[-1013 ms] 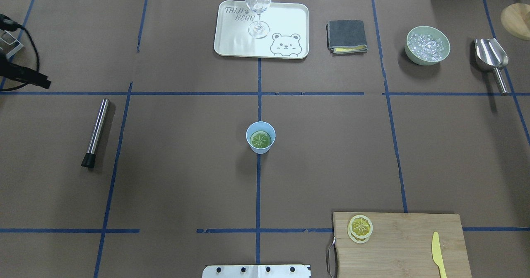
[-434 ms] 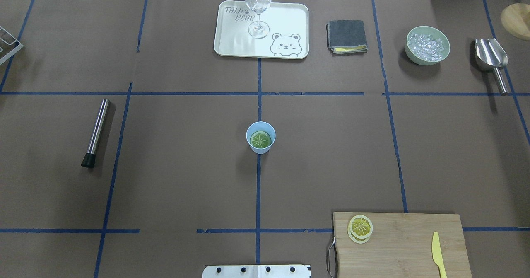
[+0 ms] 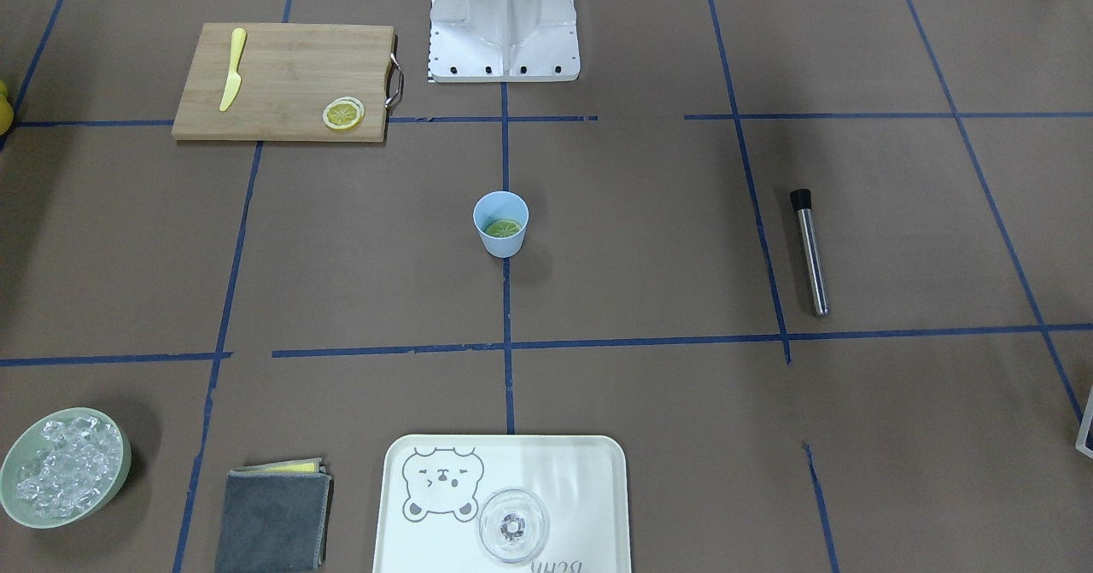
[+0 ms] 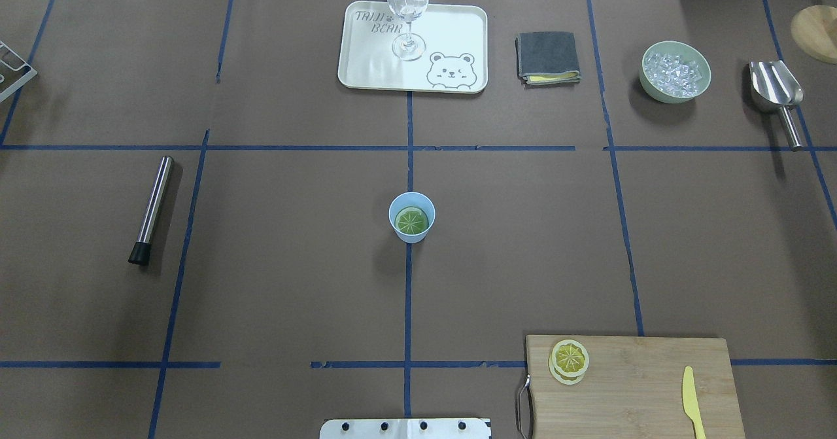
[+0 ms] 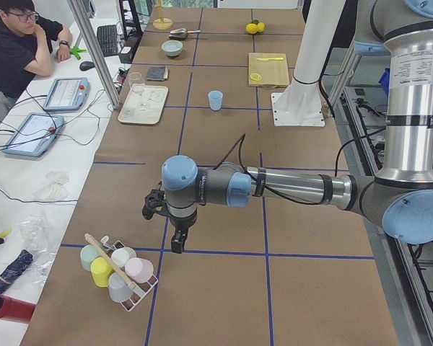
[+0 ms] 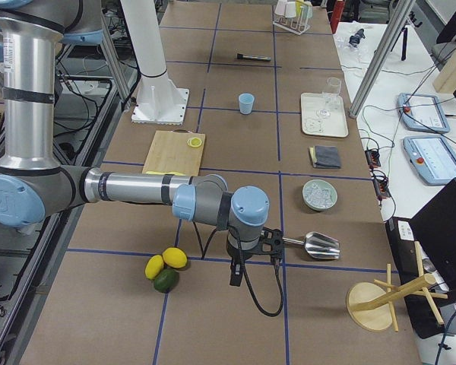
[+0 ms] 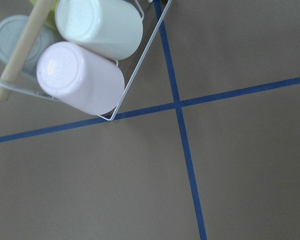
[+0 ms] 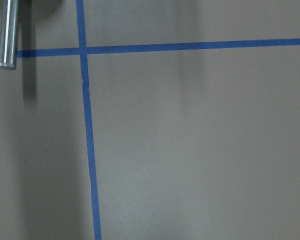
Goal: Squeeze lemon into cup
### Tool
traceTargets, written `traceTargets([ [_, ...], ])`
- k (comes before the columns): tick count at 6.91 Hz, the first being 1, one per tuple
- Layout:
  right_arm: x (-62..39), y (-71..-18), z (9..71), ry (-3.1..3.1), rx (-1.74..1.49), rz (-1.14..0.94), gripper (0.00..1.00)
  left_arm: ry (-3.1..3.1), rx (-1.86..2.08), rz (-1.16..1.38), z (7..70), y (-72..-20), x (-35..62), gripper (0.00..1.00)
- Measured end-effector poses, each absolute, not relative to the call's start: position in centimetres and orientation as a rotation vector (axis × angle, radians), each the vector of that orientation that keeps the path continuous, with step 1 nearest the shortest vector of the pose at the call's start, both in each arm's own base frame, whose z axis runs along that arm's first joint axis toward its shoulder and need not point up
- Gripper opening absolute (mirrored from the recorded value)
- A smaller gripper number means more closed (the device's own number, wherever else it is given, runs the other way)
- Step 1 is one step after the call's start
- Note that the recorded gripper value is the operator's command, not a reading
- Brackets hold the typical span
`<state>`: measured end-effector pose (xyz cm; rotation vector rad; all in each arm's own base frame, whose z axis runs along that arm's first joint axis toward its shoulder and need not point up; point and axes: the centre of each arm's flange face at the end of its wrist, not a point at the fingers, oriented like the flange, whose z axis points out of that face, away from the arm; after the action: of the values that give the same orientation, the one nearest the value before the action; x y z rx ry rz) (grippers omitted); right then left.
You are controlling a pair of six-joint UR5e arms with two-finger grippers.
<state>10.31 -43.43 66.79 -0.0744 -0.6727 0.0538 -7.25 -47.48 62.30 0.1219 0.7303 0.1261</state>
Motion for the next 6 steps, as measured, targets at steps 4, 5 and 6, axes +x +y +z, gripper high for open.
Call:
traceTargets([
  [4, 10.4, -43.7, 66.3, -0.669, -0.063, 0.048, 1.0, 0.732, 0.147, 0.119, 61.4, -47.0, -8.0, 1.0],
  [5, 10.4, -43.7, 66.3, -0.669, -0.063, 0.048, 1.0, 0.731, 0.154, 0.121, 61.0, -47.1, -8.0, 1.0],
  [6, 10.4, -43.7, 66.3, -0.669, -0.064, 0.049, 1.0, 0.73, 0.161, 0.124, 60.7, -47.1, -8.0, 1.0],
])
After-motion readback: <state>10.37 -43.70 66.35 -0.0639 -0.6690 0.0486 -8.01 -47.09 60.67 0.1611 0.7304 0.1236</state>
